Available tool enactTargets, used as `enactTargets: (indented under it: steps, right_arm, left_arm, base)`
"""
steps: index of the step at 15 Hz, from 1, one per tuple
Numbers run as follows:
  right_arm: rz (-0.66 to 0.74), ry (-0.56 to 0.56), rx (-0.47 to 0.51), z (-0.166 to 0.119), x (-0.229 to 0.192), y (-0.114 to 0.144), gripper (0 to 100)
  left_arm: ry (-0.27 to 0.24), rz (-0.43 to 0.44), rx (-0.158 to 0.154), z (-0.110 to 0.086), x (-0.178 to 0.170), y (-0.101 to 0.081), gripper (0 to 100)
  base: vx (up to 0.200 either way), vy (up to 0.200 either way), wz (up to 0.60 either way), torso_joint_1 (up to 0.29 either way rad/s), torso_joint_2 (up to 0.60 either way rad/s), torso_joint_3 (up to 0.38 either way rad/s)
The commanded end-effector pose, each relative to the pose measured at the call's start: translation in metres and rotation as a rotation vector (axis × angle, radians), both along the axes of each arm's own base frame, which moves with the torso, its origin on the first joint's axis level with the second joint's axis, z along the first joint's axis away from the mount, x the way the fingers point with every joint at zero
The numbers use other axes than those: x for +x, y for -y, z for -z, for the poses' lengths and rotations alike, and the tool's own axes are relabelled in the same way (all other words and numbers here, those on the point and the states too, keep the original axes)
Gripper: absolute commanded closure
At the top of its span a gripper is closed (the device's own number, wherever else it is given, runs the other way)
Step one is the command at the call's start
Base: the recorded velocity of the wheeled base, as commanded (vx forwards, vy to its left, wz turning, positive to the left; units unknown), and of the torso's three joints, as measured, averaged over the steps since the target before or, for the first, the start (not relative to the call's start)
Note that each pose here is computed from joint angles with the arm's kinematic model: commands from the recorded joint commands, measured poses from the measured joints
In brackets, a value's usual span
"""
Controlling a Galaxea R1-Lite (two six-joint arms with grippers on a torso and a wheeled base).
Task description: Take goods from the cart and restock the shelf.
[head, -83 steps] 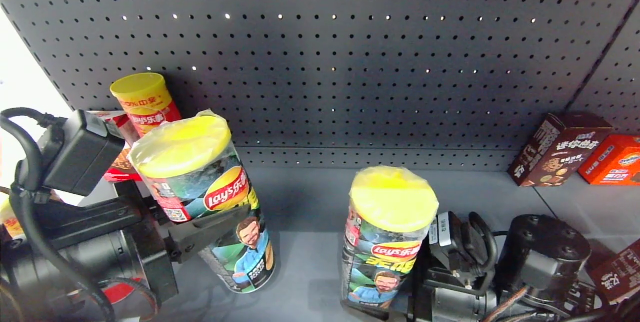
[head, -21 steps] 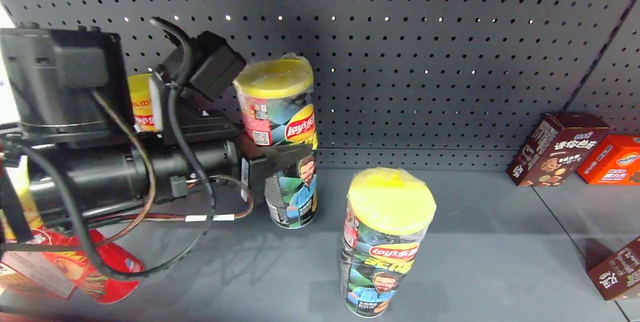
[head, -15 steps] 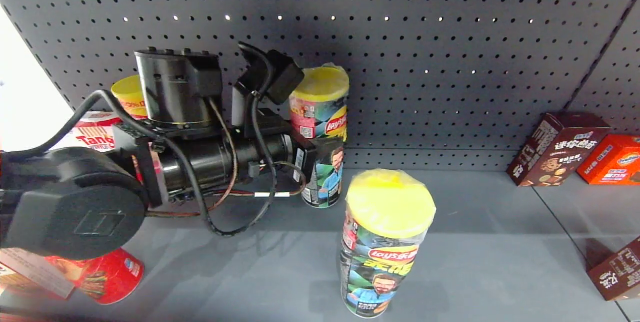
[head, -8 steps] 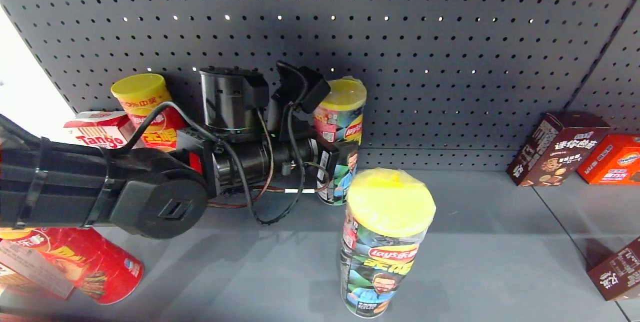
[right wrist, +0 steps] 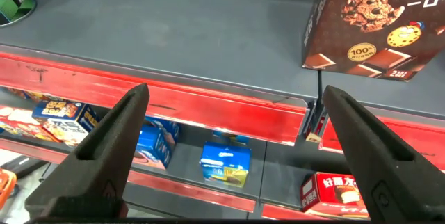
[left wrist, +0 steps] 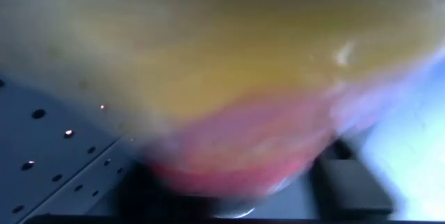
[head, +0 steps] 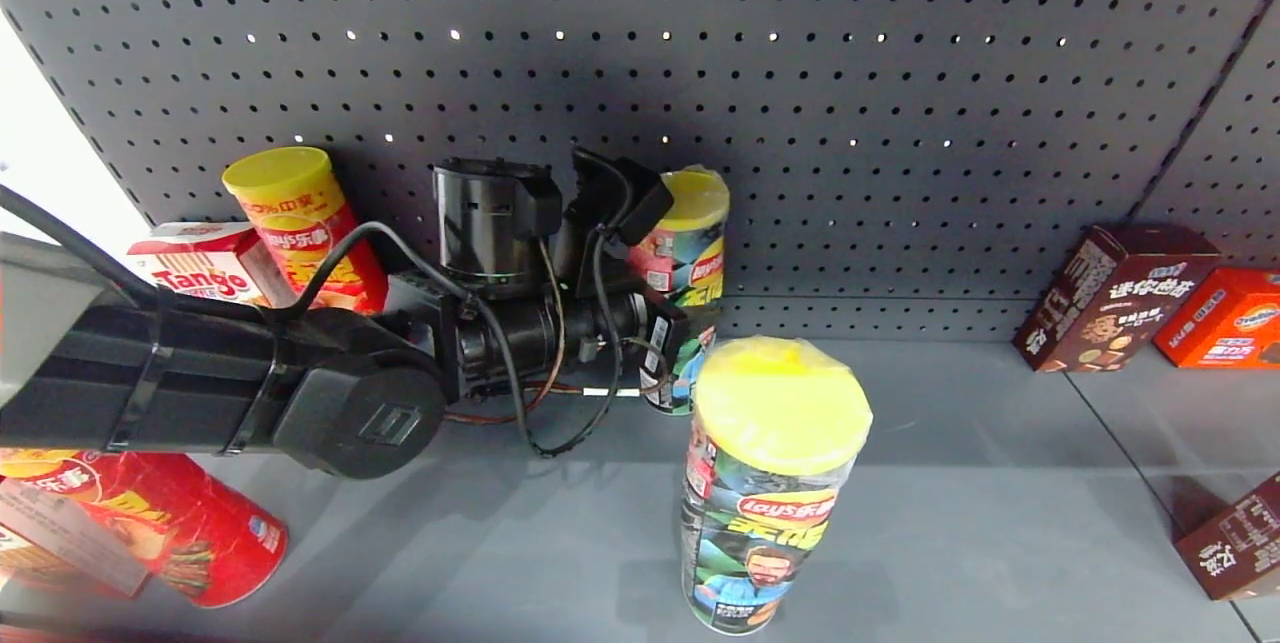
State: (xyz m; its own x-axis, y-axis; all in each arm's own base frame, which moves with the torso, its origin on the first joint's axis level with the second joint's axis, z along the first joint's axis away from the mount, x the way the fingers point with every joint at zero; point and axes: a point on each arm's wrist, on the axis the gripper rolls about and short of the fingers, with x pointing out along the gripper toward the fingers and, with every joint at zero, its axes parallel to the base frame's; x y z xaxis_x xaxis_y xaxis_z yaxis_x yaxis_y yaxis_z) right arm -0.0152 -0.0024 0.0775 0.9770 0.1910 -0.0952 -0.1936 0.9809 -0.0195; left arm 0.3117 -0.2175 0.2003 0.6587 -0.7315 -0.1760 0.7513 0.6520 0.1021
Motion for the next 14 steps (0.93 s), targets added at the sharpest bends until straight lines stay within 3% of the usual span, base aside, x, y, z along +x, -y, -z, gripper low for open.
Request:
enactTargets:
  steps: [1, 3, 6, 9, 14]
  right_arm:
    - [0.0, -0.003, -0.001, 0.0, 0.0, 0.0, 0]
    - [0.0, -0.001, -0.001, 0.0, 0.0, 0.0, 0]
    - [0.0, -0.003, -0.001, 0.0, 0.0, 0.0, 0]
    - [0.0, -0.003, -0.001, 0.0, 0.0, 0.0, 0]
    - [0.0, -0.003, -0.001, 0.0, 0.0, 0.0, 0]
  left_arm:
    - [0.0, -0.001, 0.0, 0.0, -0.001, -0.001, 0]
    - [0.014, -0.005, -0.009, -0.01, -0.012, -0.008, 0]
    - [0.027, -0.022, 0.006, -0.017, -0.033, -0.023, 0]
    - [0.004, -0.061, 0.031, -0.013, -0.058, -0.041, 0]
    - [-0.019, -0.135, 0.068, -0.003, -0.065, -0.051, 0]
  base:
    - [0.0, 0.0, 0.0, 0.0, 0.0, 0.0]
    - [0.0, 0.0, 0.0, 0.0, 0.0, 0.0]
    - [0.0, 0.0, 0.0, 0.0, 0.0, 0.0]
    - [0.0, 0.0, 0.0, 0.0, 0.0, 0.0]
    - [0.0, 0.0, 0.0, 0.0, 0.0, 0.0]
